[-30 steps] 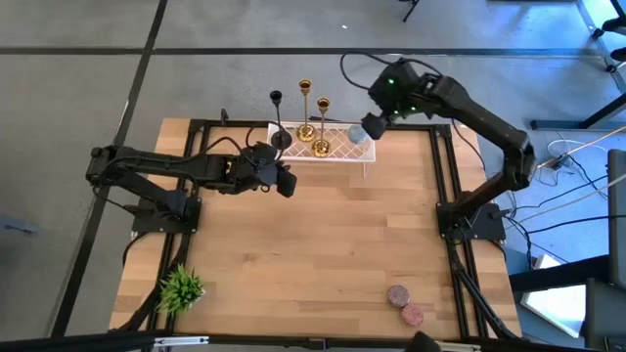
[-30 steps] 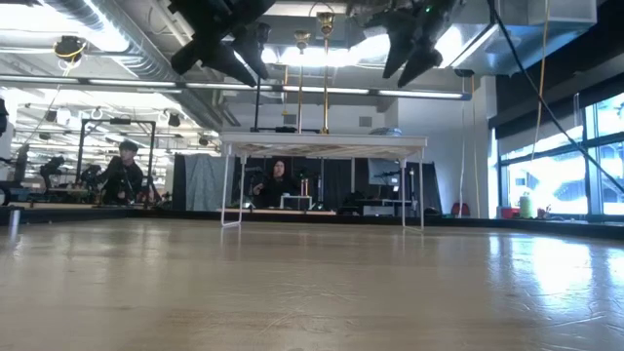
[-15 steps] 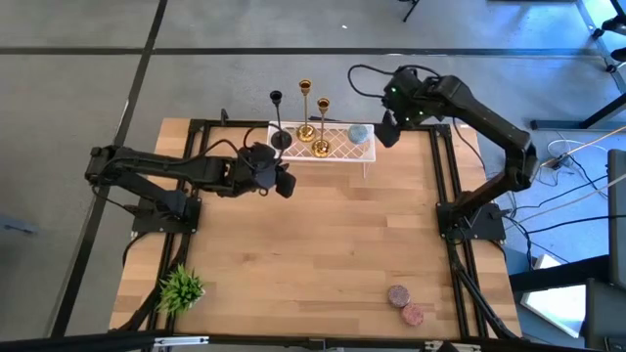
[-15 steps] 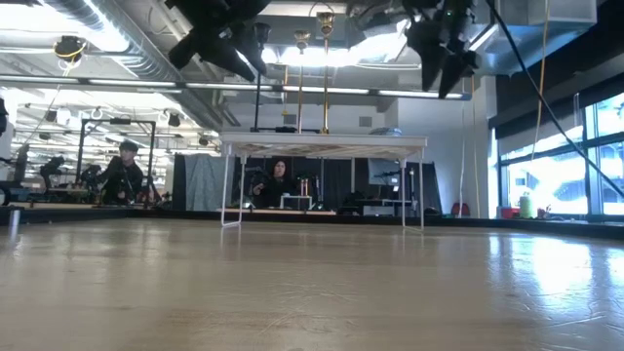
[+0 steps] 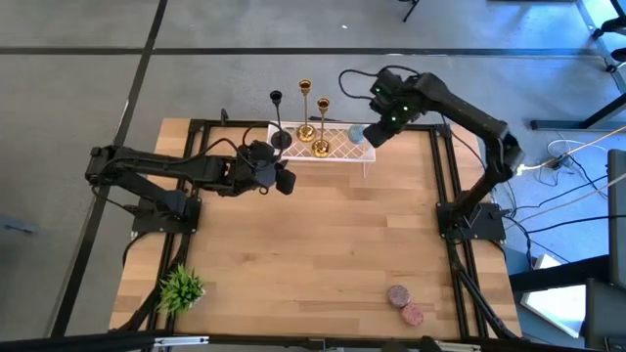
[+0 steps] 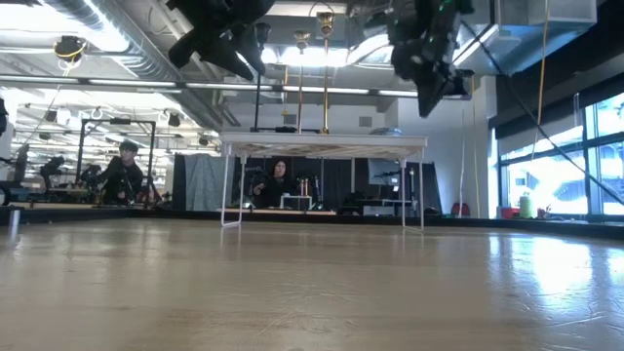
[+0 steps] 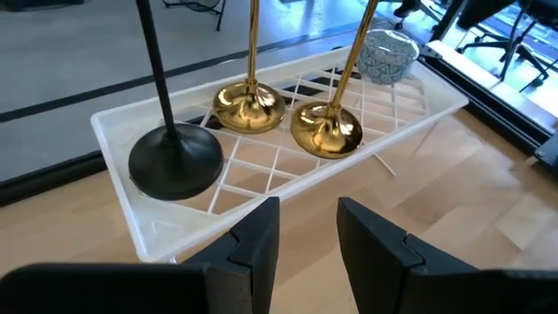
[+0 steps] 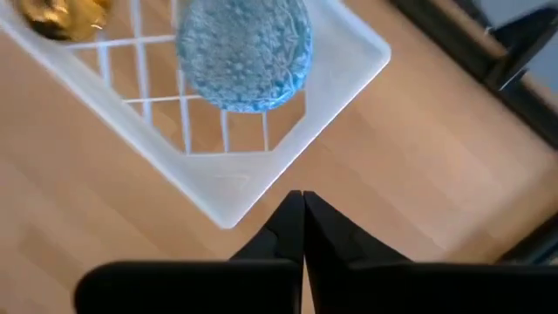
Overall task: Pick & Place candle stick holders
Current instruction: Put the blue patterned scented candle on the shelf
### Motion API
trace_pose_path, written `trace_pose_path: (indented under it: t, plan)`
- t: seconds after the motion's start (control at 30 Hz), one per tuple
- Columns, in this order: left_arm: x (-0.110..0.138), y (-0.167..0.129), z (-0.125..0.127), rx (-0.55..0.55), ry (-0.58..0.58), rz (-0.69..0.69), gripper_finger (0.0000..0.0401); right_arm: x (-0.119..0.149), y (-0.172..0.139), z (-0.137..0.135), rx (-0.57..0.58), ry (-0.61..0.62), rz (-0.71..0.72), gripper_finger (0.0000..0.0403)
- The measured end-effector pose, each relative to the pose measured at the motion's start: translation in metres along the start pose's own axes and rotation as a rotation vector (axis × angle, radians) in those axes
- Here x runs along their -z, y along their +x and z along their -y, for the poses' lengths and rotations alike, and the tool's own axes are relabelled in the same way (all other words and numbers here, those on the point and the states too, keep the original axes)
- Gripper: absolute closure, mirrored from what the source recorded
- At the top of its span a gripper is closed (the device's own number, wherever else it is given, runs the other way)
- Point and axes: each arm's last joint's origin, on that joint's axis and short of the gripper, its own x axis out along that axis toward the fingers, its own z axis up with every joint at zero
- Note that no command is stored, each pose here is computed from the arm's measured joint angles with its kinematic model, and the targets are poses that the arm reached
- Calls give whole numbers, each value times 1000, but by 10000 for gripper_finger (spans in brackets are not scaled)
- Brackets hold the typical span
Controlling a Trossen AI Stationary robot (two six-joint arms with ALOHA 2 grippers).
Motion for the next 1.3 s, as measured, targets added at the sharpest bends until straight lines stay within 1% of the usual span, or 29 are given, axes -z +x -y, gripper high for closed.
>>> trace_pose_path:
  t: [0.17, 0.43, 0.57, 0.73, 1.07, 1.3]
  plan:
    - [0, 0, 0, 4, 1, -3, 288, -10, 19, -1, 14, 6, -46, 400]
    - [2, -2, 2, 12, 13, -6, 288, -21, 20, -2, 14, 79, 67, 401]
    - [2, -2, 1, 8, 21, -11, 288, -23, 21, -1, 38, 108, 84, 402]
    - [2, -2, 1, 7, 35, -12, 288, -25, 21, 2, 37, 133, 100, 402]
    - [2, -1, 1, 6, 48, -12, 288, -25, 23, 4, 41, 174, 85, 402]
    - [2, -1, 1, 6, 49, -13, 288, -31, 40, 2, 21, 181, 28, 402]
